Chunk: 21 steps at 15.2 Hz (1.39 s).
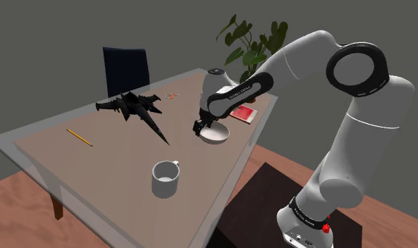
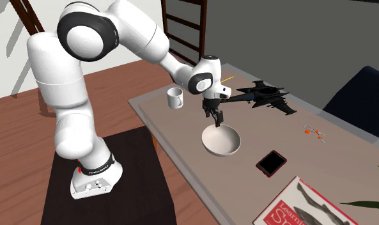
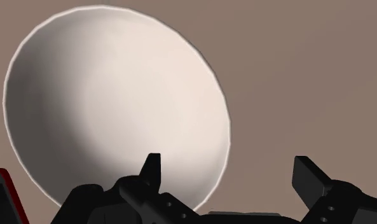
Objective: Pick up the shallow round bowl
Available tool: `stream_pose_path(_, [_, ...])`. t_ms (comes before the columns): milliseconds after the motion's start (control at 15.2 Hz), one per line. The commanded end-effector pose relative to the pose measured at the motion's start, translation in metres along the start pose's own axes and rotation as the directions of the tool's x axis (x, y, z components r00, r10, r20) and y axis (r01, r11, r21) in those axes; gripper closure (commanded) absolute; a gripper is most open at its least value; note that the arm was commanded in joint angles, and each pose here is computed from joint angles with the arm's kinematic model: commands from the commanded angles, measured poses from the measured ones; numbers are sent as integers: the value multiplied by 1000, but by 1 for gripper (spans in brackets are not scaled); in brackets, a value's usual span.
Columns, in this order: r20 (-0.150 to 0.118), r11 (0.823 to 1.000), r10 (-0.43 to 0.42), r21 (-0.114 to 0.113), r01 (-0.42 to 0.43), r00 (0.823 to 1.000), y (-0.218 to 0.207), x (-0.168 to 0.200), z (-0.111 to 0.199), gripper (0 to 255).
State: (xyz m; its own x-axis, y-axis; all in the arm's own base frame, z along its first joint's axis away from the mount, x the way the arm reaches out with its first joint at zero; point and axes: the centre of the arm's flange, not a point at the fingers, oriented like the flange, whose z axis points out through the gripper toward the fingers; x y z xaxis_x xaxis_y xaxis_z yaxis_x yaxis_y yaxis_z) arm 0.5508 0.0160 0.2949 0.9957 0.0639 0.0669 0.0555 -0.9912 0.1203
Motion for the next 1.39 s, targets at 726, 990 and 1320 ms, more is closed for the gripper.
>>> stream_pose_path(726, [-1,1000,0,0,0,1000,-4,-2,24,255])
stream_pose_path(990, [-1,1000,0,0,0,1000,-3,-1,19,255])
stream_pose_path(1320, [-1,1000,0,0,0,1000,1,1,-7,255])
